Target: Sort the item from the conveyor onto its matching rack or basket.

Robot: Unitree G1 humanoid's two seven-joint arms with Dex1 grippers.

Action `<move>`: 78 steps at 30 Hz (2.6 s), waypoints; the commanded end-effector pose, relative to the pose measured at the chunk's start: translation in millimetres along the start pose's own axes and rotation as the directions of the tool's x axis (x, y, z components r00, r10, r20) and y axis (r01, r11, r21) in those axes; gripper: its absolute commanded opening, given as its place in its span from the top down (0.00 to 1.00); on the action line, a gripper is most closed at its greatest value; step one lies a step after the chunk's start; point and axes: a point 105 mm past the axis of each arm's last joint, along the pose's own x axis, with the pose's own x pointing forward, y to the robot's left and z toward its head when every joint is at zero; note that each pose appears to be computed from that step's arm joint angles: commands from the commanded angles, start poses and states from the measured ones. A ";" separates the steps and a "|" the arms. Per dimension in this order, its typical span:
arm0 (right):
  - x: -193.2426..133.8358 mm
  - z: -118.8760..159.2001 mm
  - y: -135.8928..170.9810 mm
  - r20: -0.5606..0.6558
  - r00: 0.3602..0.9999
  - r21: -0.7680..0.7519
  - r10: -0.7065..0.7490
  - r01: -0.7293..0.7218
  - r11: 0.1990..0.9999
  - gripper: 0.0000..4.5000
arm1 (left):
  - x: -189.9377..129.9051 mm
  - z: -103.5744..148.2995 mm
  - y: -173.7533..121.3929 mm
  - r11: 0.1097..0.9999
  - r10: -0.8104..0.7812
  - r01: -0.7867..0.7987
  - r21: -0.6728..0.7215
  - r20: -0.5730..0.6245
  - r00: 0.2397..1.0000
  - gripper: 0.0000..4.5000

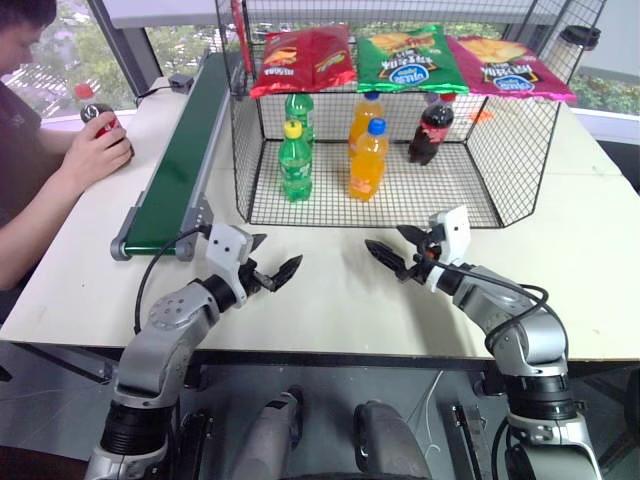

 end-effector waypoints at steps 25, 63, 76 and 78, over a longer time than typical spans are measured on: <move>-2.7 17.1 11.6 0.039 0.997 -0.046 0.060 -0.059 0.997 0.01 | 2.1 5.1 -2.9 0.999 -0.016 0.015 0.034 0.037 0.999 0.00; -1.8 18.0 17.1 0.035 0.995 -0.054 0.090 -0.088 0.995 0.01 | 0.5 14.7 -6.2 0.997 -0.022 0.017 0.081 0.067 0.998 0.00; -1.9 22.4 31.4 0.030 0.985 -0.066 0.171 -0.168 0.983 0.01 | -8.9 26.3 -2.0 0.986 0.016 -0.032 0.161 0.098 0.995 0.00; -3.2 25.6 38.4 0.024 0.977 -0.088 0.211 -0.208 0.974 0.01 | -16.4 33.6 3.3 0.985 0.042 -0.061 0.163 0.120 0.992 0.00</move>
